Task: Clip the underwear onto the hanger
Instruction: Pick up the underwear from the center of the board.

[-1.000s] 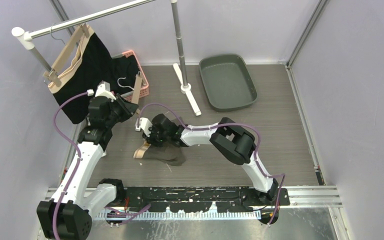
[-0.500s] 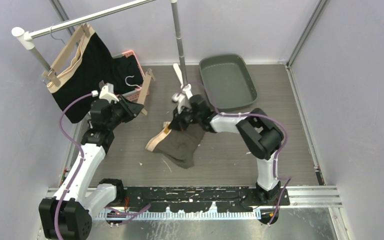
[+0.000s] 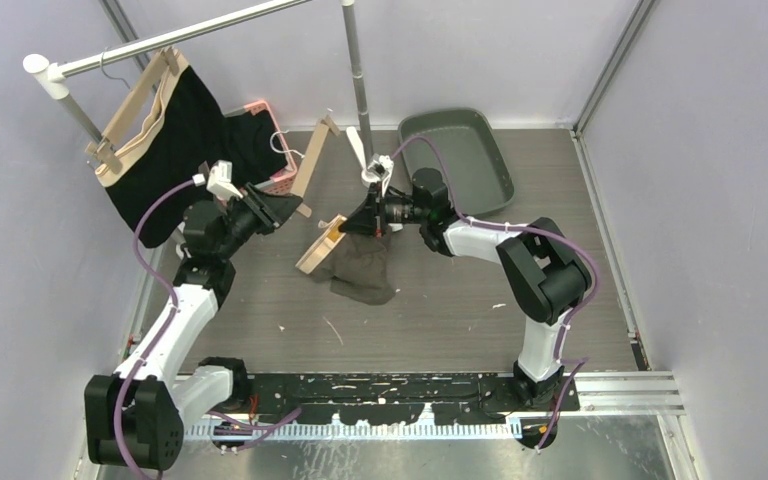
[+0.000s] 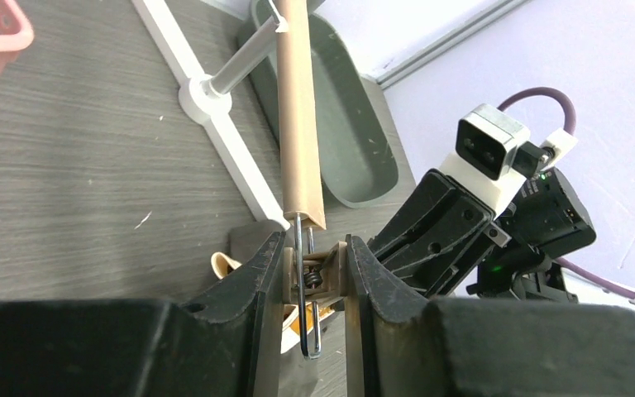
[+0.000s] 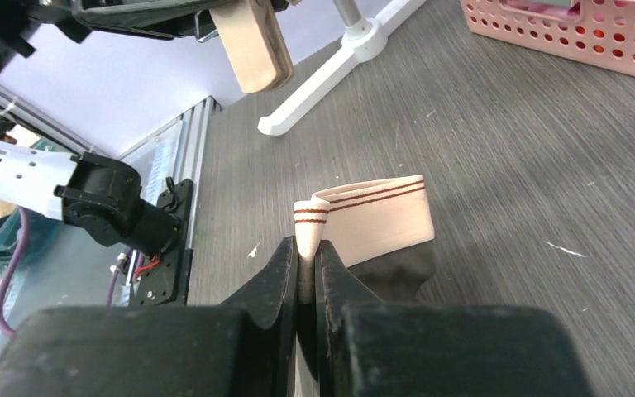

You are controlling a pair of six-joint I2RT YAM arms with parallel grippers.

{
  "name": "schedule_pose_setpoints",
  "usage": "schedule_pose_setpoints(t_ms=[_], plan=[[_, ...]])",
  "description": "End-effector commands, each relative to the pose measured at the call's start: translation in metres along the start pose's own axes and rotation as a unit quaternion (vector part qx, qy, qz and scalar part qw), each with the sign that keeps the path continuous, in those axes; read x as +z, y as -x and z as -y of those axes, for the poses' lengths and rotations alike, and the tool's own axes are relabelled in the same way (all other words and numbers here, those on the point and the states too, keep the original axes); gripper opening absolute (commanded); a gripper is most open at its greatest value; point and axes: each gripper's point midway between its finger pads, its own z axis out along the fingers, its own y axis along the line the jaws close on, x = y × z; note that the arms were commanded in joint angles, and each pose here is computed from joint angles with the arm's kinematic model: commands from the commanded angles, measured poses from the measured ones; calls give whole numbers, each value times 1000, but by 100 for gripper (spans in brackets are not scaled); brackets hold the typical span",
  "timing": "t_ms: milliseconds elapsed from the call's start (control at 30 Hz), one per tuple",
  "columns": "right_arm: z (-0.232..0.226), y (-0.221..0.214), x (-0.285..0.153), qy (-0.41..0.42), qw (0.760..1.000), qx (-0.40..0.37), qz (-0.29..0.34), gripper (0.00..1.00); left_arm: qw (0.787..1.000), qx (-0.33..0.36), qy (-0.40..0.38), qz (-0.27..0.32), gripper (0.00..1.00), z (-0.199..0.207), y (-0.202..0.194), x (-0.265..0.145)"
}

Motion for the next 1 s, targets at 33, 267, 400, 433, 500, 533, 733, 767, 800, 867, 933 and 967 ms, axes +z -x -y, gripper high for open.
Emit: schedule_pose_setpoints(t_ms=[33,267,400,433,500,533,733,767,800,867,933,967], plan=[[-37,51,-11,57,996,-53,48,1,995,33,-88,43,0,37,20,1],[-43,73,-25,54,994,-68,62,1,990,35,-126,52,0,45,17,-1],[-45,86,-33,53,993,-74,71,1,985,37,-157,55,0,55,17,-1],[-47,89,-34,54,993,-76,72,1,984,37,-163,56,0,56,17,0],[-47,95,-38,53,993,-78,75,1,982,37,-177,60,0,59,17,0],[-48,98,-39,54,992,-79,76,1,980,37,-185,61,0,61,17,0],[-51,114,-49,51,991,-84,86,1,969,33,-233,71,0,73,19,0],[-53,117,-50,51,991,-86,88,1,967,31,-242,72,0,74,18,1],[-54,119,-52,51,991,-87,89,1,965,27,-251,74,0,75,19,1],[-56,122,-53,49,991,-90,89,1,960,18,-268,75,0,79,19,1],[-57,123,-55,45,991,-94,88,1,960,2,-272,72,5,75,17,6],[-57,124,-56,41,991,-95,88,1,959,-3,-274,71,7,74,16,6]])
